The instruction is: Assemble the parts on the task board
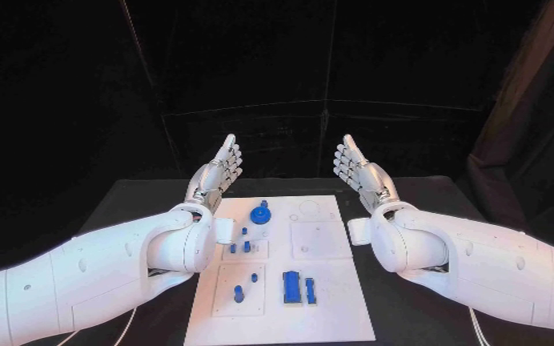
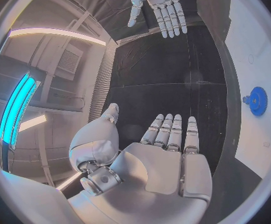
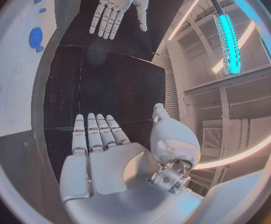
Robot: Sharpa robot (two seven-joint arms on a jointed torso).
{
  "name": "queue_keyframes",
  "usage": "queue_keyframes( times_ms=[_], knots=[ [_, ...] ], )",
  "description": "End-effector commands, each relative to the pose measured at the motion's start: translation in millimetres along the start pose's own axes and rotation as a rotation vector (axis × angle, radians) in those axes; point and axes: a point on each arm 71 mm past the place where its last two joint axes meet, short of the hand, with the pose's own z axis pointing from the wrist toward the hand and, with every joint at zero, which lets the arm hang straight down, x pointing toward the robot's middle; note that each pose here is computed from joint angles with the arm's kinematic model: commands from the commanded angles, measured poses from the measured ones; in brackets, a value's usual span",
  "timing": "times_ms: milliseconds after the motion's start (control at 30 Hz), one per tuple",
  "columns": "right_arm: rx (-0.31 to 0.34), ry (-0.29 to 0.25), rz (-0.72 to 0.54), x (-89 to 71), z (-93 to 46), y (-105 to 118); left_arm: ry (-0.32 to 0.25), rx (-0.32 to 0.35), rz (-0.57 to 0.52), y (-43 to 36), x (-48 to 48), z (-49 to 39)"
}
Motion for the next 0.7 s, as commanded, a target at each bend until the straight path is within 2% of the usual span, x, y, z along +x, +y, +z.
queue_keyframes(
  times_ms=[33,700],
  knots=[
    [-0.012,-0.098,0.001,-5.3,-1.4,2.7,-0.090,0.043,0.077,-3.9,-1.9,-3.5],
    [-0.012,-0.098,0.001,-5.3,-1.4,2.7,-0.092,0.043,0.077,-3.9,-1.3,-4.2]
  ],
)
